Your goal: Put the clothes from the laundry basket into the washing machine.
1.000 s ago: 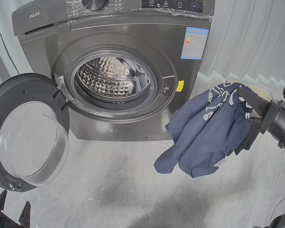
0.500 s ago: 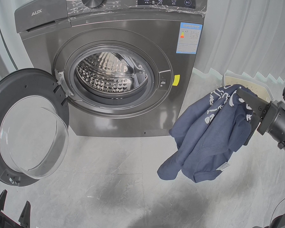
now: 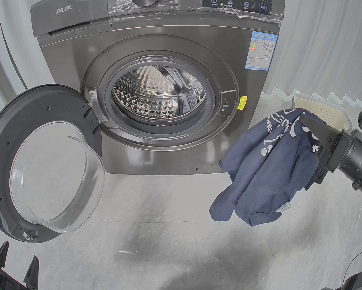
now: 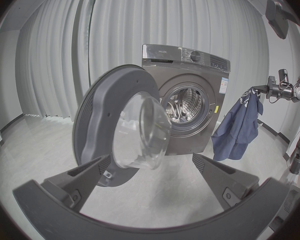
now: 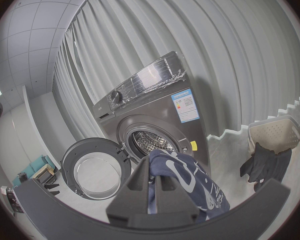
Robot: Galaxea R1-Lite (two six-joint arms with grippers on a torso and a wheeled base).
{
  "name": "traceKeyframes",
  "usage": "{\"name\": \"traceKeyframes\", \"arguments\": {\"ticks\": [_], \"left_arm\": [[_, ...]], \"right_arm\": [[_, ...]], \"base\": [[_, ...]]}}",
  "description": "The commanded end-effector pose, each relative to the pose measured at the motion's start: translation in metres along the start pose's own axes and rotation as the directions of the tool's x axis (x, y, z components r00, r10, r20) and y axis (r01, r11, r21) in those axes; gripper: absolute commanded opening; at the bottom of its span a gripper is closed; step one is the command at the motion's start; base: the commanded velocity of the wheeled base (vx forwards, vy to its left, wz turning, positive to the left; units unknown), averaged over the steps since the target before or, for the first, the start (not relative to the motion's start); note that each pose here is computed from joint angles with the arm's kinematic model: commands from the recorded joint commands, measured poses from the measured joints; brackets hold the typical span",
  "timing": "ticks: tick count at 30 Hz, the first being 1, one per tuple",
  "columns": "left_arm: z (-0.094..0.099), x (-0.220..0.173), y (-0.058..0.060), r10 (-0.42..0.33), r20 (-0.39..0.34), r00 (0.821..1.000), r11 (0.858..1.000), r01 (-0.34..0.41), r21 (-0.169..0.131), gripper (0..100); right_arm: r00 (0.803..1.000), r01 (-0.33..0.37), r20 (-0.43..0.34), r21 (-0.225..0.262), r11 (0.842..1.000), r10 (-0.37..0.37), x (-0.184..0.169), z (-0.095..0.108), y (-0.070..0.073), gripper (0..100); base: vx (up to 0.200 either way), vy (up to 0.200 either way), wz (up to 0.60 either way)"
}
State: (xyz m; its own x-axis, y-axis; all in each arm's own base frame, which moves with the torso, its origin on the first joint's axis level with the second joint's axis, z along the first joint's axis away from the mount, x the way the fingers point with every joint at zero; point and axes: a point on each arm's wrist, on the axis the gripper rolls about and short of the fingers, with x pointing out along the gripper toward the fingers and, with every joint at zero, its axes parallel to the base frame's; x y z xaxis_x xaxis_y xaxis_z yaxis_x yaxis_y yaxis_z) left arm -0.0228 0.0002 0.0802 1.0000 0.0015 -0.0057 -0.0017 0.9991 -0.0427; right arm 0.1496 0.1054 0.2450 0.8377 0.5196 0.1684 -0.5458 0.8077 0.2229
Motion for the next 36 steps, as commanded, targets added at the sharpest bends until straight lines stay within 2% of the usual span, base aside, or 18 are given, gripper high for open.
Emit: {"name": "traceKeyframes", "arguments": {"ticks": [1,8,11,16,20,27,30,36], "left_arm": [[-0.004,0.001,0.000,0.000,-0.008,1.000,1.000,0.000,0.000,100],[-0.004,0.001,0.000,0.000,-0.008,1.000,1.000,0.000,0.000,100],[-0.004,0.001,0.000,0.000,-0.008,1.000,1.000,0.000,0.000,100],[-0.004,0.001,0.000,0.002,-0.008,1.000,1.000,-0.002,0.000,100],[-0.004,0.001,0.000,0.000,-0.008,1.000,1.000,0.000,0.003,100],[-0.004,0.001,0.000,0.003,-0.003,1.000,1.000,-0.003,0.017,100],[-0.005,0.001,0.000,0.000,-0.005,1.000,0.999,0.000,0.052,100],[-0.005,0.000,0.000,0.002,-0.002,1.000,0.998,-0.002,0.058,100]], "right_arm": [[1.000,-0.011,-0.008,-0.005,1.000,0.011,0.004,-0.001,0.001,0],[0.996,-0.089,-0.022,0.015,0.996,0.089,0.013,-0.004,0.016,0],[0.996,-0.091,-0.024,0.023,0.996,0.091,0.014,-0.004,0.016,0],[0.995,-0.092,-0.031,0.067,0.993,0.095,0.017,-0.005,0.017,0],[0.995,-0.090,-0.047,0.071,0.993,0.093,0.023,-0.009,0.018,0],[0.991,-0.105,-0.077,0.081,0.991,0.111,0.041,-0.018,0.026,0],[0.990,-0.124,-0.050,0.088,0.988,0.129,0.048,-0.019,0.031,0],[0.991,-0.131,0.028,0.104,0.986,0.129,0.061,-0.014,0.036,0]], "base": [[0.000,0.000,0.00],[0.000,0.000,0.00],[0.000,0.000,0.00],[-0.080,0.000,0.00],[-0.200,0.000,0.00],[0.000,0.000,0.00],[0.000,0.000,0.00],[0.000,0.000,0.00]]}}
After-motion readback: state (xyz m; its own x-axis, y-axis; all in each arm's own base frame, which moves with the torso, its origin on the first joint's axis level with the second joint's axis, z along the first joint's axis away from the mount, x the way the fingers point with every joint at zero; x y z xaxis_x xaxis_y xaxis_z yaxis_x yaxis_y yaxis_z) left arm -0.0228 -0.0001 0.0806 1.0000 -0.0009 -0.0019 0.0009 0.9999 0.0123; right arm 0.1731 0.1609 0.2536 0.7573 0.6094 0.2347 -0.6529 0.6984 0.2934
